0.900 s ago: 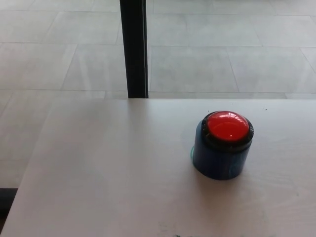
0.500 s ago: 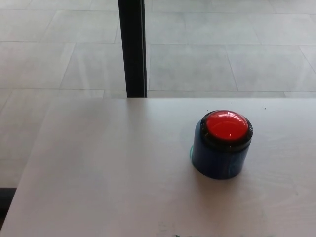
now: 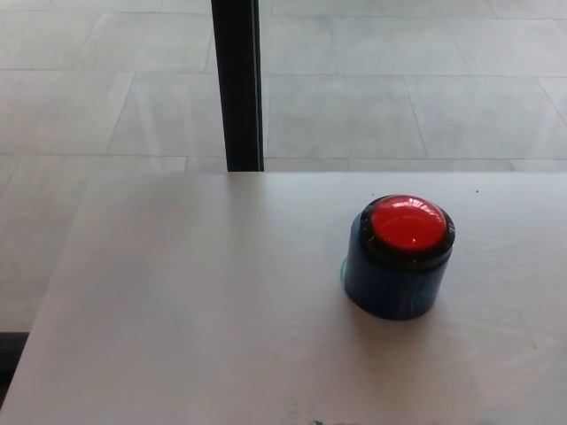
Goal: The robot uses its right hand to press the red button kept in the middle of the desk
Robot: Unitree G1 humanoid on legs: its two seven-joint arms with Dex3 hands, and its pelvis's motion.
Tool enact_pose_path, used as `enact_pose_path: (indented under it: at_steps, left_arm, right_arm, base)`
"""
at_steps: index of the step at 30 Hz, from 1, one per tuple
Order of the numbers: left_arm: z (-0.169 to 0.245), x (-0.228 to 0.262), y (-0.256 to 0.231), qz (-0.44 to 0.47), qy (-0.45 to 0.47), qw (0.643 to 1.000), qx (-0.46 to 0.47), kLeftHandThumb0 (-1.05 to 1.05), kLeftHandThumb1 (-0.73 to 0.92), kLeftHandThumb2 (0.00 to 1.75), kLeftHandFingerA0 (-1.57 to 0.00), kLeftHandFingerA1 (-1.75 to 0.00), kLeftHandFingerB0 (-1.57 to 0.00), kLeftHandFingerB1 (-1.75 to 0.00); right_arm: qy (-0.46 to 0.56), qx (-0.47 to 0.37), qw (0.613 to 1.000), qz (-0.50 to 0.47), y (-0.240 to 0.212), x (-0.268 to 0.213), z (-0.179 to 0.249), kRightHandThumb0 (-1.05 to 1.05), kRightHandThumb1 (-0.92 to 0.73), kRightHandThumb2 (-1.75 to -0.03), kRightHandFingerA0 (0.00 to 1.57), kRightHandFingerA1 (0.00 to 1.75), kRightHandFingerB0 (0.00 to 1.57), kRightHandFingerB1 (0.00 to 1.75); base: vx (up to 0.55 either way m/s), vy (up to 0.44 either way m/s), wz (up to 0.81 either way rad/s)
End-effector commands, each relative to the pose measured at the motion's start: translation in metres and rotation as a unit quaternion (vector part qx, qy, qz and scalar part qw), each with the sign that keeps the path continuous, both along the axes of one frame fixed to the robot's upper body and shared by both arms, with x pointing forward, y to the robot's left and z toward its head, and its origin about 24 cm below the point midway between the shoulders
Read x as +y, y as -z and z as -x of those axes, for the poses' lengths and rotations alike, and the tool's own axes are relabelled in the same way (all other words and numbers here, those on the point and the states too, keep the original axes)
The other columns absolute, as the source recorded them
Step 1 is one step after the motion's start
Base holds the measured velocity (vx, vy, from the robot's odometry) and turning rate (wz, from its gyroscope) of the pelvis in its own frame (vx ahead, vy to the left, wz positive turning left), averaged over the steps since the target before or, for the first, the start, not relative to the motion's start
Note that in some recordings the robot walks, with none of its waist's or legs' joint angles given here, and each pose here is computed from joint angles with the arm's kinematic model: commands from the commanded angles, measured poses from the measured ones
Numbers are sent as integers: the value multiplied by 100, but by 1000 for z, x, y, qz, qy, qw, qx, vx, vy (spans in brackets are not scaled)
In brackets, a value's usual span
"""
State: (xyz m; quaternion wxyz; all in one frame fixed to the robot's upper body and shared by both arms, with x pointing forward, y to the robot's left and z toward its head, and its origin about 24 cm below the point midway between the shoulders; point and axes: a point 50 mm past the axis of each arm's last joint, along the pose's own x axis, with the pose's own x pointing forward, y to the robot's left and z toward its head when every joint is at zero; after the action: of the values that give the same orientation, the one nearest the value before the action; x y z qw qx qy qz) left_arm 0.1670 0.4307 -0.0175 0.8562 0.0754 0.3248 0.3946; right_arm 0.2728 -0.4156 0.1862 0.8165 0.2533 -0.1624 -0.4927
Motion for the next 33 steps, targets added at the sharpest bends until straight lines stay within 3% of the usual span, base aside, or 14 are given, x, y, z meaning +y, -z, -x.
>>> enact_pose_path:
  at_steps: [1, 2, 4, 5, 6, 7, 8, 10, 11, 12, 25, 27, 28, 33]
  left_arm:
    - [9, 13, -8, -2, -42, 999, 5, -54, 86, 106, -45, -103, -11, -75]
    - [9, 13, -8, 5, -49, 999, -1, -53, 86, 105, -39, -98, -10, -73]
    - [9, 13, -8, 4, -49, 999, -1, -54, 87, 108, -40, -96, -17, -75]
    - [10, 13, -7, 3, -48, 999, 3, -55, 88, 108, -41, -97, -23, -78]
    - [11, 13, -7, 2, -48, 999, 5, -55, 88, 108, -41, -97, -23, -78]
    - [11, 13, -7, 1, -45, 999, 4, -54, 88, 108, -43, -100, -26, -82]
    - [11, 13, -7, 0, -41, 999, 2, -55, 87, 111, -37, -96, -23, -80]
    - [11, 14, -9, 3, -43, 999, 3, -54, 88, 110, -35, -94, -22, -78]
    - [11, 14, -9, 2, -43, 999, 1, -53, 88, 109, -35, -96, -15, -75]
    - [11, 14, -9, 1, -44, 999, -1, -54, 88, 108, -36, -95, -11, -72]
    - [12, 14, -7, -1, -54, 999, 6, -54, 86, 107, -42, -98, -3, -68]
    - [12, 15, -9, 2, -56, 998, 5, -55, 90, 97, -33, -104, -1, -68]
    - [11, 15, -9, -1, -52, 999, 8, -53, 87, 108, -40, -96, -2, -67]
    - [12, 17, -11, 0, -49, 999, -5, -54, 87, 108, -38, -96, -22, -80]
  right_arm:
    - [-8, -20, 995, 93, -75, 19, -24, -8, -48, -114, 88, 117, 89, 88]
    - [-43, -29, 992, 115, -84, 29, -35, -8, -54, -114, 82, 136, 85, 106]
    - [-85, -56, 986, 131, -98, 46, -47, -4, -49, -115, 94, 162, 88, 131]
    - [-121, -81, 981, 127, -105, 59, -56, -7, -55, -116, 126, 142, 92, 120]
    - [-134, -89, 979, 125, -108, 64, -60, -7, -55, -116, 126, 142, 92, 120]
    - [-143, -92, 977, 131, -110, 67, -62, -3, -54, -119, 97, 173, 80, 150]
    - [-167, -98, 971, 141, -112, 76, -67, -4, -56, -118, 96, 175, 79, 152]
    - [-206, -101, 963, 142, -115, 90, -75, -5, -57, -119, 96, 175, 81, 152]
    - [-220, -103, 959, 148, -116, 94, -77, -9, -59, -123, 128, 147, 97, 125]
    - [-259, -98, 946, 171, -118, 108, -83, -7, -49, -132, 101, 175, 92, 145]
    - [-456, 11, 847, 272, -59, 234, -125, -9, -42, -143, 99, 175, 82, 154]
    - [-465, 19, 848, 256, -51, 238, -126, -14, -40, -137, 98, 175, 82, 156]
    - [-467, 32, 847, 253, -44, 240, -126, -15, -45, -132, 96, 175, 80, 160]
    - [-492, 59, 836, 233, -15, 250, -125, -17, -56, -114, 91, 175, 75, 156]
  base:
    - [0, 0, 0]
    - [0, 0, 0]
    - [0, 0, 0]
    - [0, 0, 0]
    - [0, 0, 0]
    - [0, 0, 0]
    - [0, 0, 0]
    - [0, 0, 0]
    - [0, 0, 0]
    - [0, 0, 0]
    - [0, 0, 0]
    - [0, 0, 0]
    - [0, 0, 0]
    - [0, 0, 0]
